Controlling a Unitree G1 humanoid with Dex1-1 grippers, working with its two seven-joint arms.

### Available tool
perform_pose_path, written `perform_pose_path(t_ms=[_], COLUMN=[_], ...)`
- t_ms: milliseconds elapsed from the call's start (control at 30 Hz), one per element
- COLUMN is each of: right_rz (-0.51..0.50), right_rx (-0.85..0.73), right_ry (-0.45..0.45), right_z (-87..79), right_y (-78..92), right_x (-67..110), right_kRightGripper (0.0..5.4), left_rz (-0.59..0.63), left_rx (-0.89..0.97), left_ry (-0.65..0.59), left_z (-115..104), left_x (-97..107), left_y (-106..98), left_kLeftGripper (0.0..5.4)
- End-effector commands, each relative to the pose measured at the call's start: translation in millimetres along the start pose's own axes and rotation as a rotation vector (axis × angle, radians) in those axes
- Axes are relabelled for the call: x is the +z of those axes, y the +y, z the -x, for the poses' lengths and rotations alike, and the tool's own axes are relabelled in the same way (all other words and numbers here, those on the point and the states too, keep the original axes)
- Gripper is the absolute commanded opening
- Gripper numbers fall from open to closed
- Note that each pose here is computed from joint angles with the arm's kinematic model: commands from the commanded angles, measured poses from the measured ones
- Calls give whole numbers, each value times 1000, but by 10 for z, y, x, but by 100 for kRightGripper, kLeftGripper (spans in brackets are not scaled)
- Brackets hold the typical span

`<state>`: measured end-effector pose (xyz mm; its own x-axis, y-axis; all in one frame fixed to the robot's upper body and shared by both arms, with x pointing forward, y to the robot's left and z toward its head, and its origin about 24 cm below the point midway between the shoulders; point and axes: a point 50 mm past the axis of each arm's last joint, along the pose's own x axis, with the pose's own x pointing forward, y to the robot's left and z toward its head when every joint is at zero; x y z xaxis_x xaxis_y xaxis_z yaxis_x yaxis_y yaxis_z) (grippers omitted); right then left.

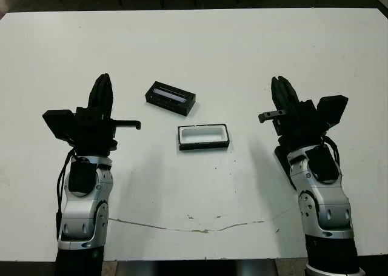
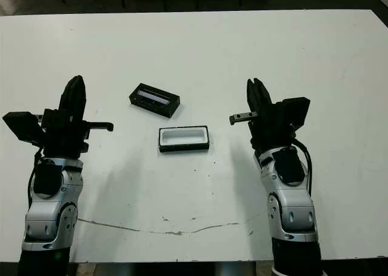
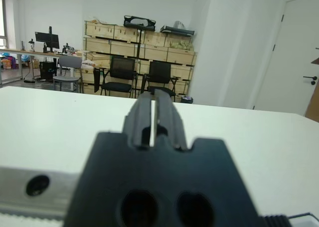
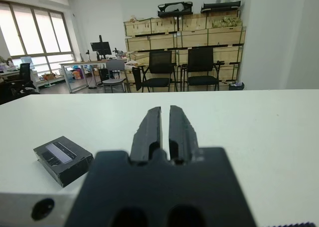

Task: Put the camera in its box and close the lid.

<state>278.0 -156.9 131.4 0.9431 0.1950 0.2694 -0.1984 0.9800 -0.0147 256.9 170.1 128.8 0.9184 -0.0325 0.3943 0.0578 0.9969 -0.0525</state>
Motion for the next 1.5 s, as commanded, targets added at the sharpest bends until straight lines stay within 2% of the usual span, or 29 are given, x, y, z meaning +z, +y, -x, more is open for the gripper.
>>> perform_pose_path(t_ms=[33, 300, 467, 633, 733, 800, 933, 1100, 1233, 1300, 1500], right_rz=[-1, 16, 16, 126, 141, 154, 125, 45, -10, -6, 7], right_rx=[-5, 30, 55, 79, 105, 119, 148, 201, 232, 256, 247], right_ry=[41, 56, 48, 37, 46, 69, 185, 296, 408, 453, 526], right_z=[39, -23, 68, 303, 465, 598, 880, 1108, 1254, 1295, 1347], right_y=[-9, 5, -134, -423, -560, -622, -669, -657, -609, -598, -587], right_x=[-63, -101, -55, 125, 223, 303, 467, 516, 373, 316, 167], right_kRightGripper=[0, 0, 0, 0, 0, 0, 0, 58, 126, 162, 268], left_rz=[-2, -30, -26, -20, -24, -19, -13, -7, -14, -17, -5], left_rx=[3, 2, 6, 13, 11, 9, 10, 7, 5, 4, 2], left_ry=[35, 44, 38, 42, 44, 48, 54, 55, 55, 57, 65], left_z=[44, -23, 17, 84, 102, 105, 108, 117, 128, 135, 142], left_x=[-42, -59, -38, -29, -35, -48, -62, -69, -79, -81, -98], left_y=[43, 60, 62, 70, 76, 77, 61, 50, 50, 55, 82], left_kLeftGripper=[1, 1, 1, 1, 1, 1, 1, 0, 0, 0, 0])
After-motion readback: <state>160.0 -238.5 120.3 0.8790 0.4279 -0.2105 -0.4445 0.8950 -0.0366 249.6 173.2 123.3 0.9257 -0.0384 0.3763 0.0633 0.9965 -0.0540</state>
